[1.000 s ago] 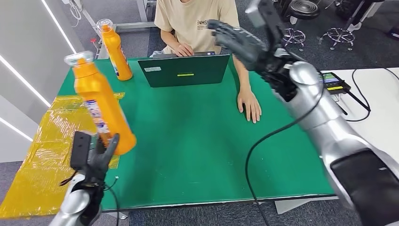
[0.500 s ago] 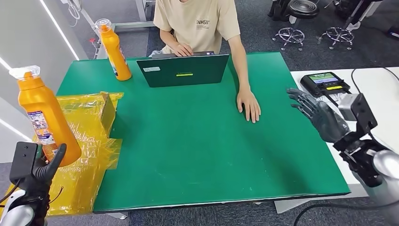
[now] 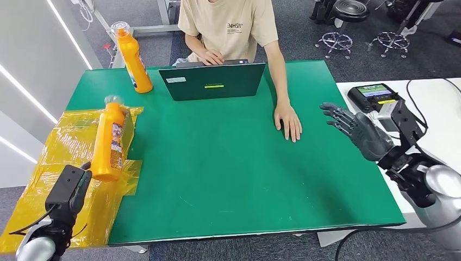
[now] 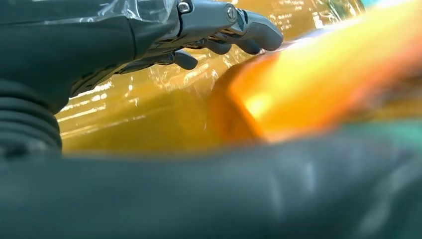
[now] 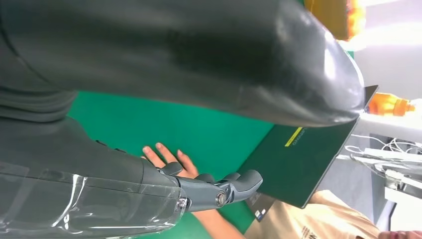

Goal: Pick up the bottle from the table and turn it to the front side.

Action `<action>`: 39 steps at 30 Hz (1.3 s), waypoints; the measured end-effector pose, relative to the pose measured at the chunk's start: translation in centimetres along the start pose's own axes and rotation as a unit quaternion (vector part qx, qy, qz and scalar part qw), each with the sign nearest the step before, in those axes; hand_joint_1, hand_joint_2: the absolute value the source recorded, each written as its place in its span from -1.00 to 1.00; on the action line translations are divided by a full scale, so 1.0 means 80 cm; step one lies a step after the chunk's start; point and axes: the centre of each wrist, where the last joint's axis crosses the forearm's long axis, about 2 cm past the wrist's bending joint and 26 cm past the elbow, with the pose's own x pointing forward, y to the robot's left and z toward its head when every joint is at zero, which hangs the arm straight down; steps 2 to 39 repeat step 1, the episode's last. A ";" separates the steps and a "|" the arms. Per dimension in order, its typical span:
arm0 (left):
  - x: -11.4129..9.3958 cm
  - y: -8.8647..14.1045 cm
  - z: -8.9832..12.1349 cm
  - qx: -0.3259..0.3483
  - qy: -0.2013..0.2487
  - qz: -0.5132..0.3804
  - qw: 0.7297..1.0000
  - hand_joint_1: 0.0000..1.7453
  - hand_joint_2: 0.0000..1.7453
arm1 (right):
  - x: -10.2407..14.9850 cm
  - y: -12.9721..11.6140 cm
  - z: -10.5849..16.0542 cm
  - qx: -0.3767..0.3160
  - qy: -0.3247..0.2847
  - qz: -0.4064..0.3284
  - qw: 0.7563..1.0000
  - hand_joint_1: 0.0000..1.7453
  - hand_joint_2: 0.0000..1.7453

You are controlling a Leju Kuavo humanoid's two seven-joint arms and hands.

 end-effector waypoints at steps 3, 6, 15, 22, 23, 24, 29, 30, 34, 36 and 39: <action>0.000 -0.001 0.000 -0.001 0.000 0.000 1.000 -1.00 -1.00 | -0.001 0.000 -0.001 0.000 0.001 -0.001 1.000 -1.00 -1.00; 0.000 -0.001 0.000 -0.001 0.000 0.000 1.000 -1.00 -1.00 | -0.001 0.000 -0.001 0.000 0.001 -0.001 1.000 -1.00 -1.00; 0.000 -0.001 0.000 -0.001 0.000 0.000 1.000 -1.00 -1.00 | -0.001 0.000 -0.001 0.000 0.001 -0.001 1.000 -1.00 -1.00; 0.000 -0.001 0.000 -0.001 0.000 0.000 1.000 -1.00 -1.00 | -0.001 0.000 -0.001 0.000 0.001 -0.001 1.000 -1.00 -1.00; 0.000 -0.001 0.000 -0.001 0.000 0.000 1.000 -1.00 -1.00 | -0.001 0.000 -0.001 0.000 0.001 -0.001 1.000 -1.00 -1.00; 0.000 -0.001 0.000 -0.001 0.000 0.000 1.000 -1.00 -1.00 | -0.001 0.000 -0.001 0.000 0.001 -0.001 1.000 -1.00 -1.00; 0.000 -0.001 0.000 -0.001 0.000 0.000 1.000 -1.00 -1.00 | -0.001 0.000 -0.001 0.000 0.001 -0.001 1.000 -1.00 -1.00; 0.000 -0.001 0.000 -0.001 0.000 0.000 1.000 -1.00 -1.00 | -0.001 0.000 -0.001 0.000 0.001 -0.001 1.000 -1.00 -1.00; 0.000 -0.001 0.000 -0.001 0.000 0.000 1.000 -1.00 -1.00 | -0.001 0.000 -0.001 0.000 0.001 -0.001 1.000 -1.00 -1.00; 0.000 -0.001 0.000 -0.001 0.000 0.000 1.000 -1.00 -1.00 | -0.001 0.000 -0.001 0.000 0.001 -0.001 1.000 -1.00 -1.00; 0.000 -0.001 0.000 -0.001 0.000 0.000 1.000 -1.00 -1.00 | -0.001 0.000 -0.001 0.000 0.001 -0.001 1.000 -1.00 -1.00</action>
